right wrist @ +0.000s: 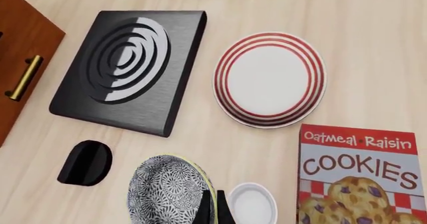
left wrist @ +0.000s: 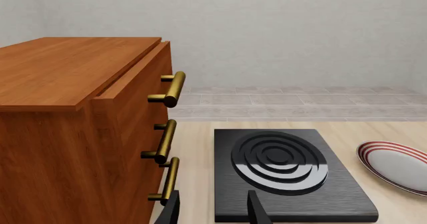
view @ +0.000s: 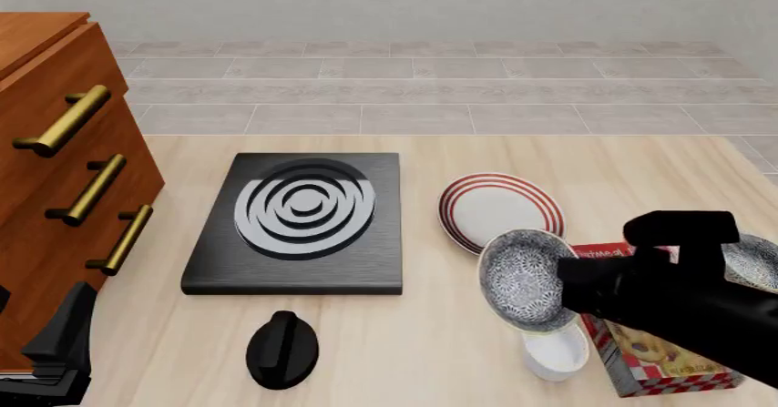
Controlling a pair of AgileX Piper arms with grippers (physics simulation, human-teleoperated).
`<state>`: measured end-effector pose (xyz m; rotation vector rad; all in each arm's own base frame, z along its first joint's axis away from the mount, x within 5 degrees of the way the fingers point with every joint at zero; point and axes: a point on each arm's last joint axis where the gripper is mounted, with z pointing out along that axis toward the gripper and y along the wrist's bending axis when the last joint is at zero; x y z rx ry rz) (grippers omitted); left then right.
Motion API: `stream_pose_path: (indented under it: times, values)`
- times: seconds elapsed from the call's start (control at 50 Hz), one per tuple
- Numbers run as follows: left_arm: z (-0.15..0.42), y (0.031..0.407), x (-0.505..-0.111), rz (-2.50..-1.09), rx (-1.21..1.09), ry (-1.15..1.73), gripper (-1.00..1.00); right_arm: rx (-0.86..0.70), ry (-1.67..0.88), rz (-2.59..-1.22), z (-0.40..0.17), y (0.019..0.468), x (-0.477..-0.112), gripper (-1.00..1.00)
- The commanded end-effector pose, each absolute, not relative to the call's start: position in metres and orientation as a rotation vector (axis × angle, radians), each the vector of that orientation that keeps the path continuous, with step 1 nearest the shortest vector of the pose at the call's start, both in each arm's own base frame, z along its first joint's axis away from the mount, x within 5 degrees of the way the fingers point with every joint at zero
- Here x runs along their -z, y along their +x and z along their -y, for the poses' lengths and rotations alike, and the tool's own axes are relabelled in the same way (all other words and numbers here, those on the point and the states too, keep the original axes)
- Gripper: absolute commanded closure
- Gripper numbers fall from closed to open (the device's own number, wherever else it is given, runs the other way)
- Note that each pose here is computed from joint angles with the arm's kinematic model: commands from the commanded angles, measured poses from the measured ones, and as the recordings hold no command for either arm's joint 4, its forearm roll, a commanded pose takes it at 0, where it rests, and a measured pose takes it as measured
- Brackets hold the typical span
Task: Pick the akita bowl next to the ramekin and place it on the plate.
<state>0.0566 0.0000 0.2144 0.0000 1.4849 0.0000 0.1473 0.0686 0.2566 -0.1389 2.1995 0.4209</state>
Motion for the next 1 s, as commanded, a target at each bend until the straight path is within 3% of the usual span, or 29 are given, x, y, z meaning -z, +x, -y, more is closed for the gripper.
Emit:
stream_pose_path:
  times: [0.02,0.58,1.0]
  values:
    - [0.0,0.057,-0.214,-1.485,0.0,0.0,-1.0,-0.428,-0.114,-2.182,-0.07,0.155,-0.26,1.0]
    - [0.0,0.057,-0.214,-1.485,0.0,0.0,-1.0,-0.399,-0.056,-2.159,-0.078,0.202,-0.264,1.0]
    - [0.0,0.057,-0.214,-1.485,0.0,0.0,-1.0,-0.395,-0.035,-2.15,-0.077,0.211,-0.262,1.0]
